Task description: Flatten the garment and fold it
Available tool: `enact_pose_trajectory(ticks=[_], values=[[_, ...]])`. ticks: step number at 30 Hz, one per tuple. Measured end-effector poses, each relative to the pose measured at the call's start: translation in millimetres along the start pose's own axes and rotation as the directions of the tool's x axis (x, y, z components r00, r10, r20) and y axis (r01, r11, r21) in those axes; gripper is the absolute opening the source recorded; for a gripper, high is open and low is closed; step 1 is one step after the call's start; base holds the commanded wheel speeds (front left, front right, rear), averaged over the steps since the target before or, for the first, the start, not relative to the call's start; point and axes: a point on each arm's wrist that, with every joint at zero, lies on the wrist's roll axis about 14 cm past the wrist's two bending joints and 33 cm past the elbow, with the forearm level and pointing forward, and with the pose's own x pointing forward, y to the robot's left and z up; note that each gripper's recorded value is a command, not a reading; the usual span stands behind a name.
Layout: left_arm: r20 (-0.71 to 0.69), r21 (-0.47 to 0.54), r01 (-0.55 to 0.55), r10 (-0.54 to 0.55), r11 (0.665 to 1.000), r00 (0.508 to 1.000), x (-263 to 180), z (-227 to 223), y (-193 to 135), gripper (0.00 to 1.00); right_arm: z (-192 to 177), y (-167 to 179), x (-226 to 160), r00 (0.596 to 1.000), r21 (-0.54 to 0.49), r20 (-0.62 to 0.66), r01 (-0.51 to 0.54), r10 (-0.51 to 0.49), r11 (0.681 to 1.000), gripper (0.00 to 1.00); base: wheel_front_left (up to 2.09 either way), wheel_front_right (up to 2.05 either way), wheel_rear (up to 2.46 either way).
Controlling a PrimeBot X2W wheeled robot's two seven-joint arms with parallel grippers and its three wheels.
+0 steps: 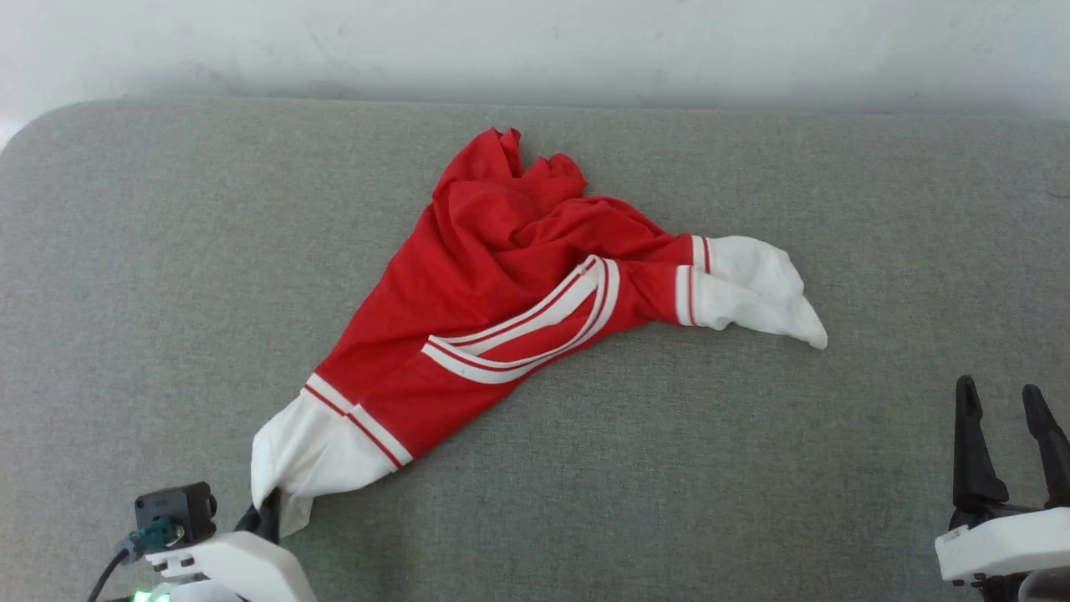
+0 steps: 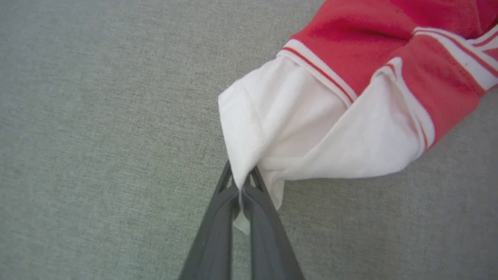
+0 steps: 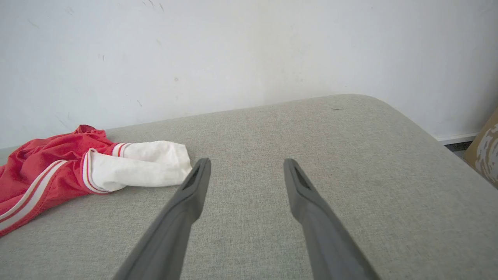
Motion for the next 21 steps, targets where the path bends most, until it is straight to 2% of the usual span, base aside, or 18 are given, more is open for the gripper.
enact_pose_trajectory(ticks=[1, 5, 8, 10, 14, 17, 19, 21], values=[[0.015, -0.021, -0.002, 0.002, 1.000, 1.000, 0.5, -0.6, -1.5, 1.00, -0.5, 1.3, 0.5, 1.000, 0.001, -0.004, -0.004, 0.004, 1.000, 1.00, 0.00, 0.00, 0.00], [0.119, -0.127, 0.028, -0.013, 0.992, 0.993, 2.3, 16.0, -17.7, 1.00, 1.5, 4.3, 0.1, 1.000, 0.000, -0.005, -0.013, 0.013, 1.000, 1.00, 0.00, 0.00, 0.00], [0.278, -0.157, 0.029, 0.016, 0.987, 0.961, -5.2, 48.9, -16.5, 1.00, 2.9, 11.8, -1.3, 0.999, 0.002, -0.012, -0.036, 0.036, 0.999, 1.00, 0.00, 0.00, 0.00], [0.405, -0.161, 0.036, 0.033, 0.986, 0.914, -15.4, 75.5, -17.3, 1.00, 5.7, 19.2, -0.8, 0.998, 0.002, -0.013, -0.057, 0.057, 0.998, 1.00, 0.00, 0.00, 0.00], [0.613, -0.157, 0.051, 0.057, 0.986, 0.788, -40.3, 118.2, -19.6, 1.00, 18.0, 41.4, 11.8, 0.993, 0.003, -0.023, -0.117, 0.117, 0.993, 1.00, 0.00, 0.00, 0.00], [0.661, -0.151, 0.062, 0.054, 0.987, 0.749, -46.4, 127.5, -22.8, 1.00, 31.5, 61.2, 32.9, 0.985, 0.005, -0.046, -0.166, 0.166, 0.986, 1.00, 0.00, 0.00, 0.00], [0.666, -0.140, 0.065, 0.045, 0.988, 0.745, -45.8, 127.5, -26.2, 1.00, 35.0, 78.0, 47.8, 0.975, -0.002, -0.091, -0.206, 0.205, 0.979, 1.00, 0.00, 0.00, 0.00], [0.659, -0.128, 0.077, 0.027, 0.989, 0.752, -43.0, 124.1, -31.5, 1.00, 29.0, 99.9, 59.9, 0.953, -0.065, -0.180, -0.260, 0.245, 0.963, 1.00, 0.00, 0.00, 0.00]])
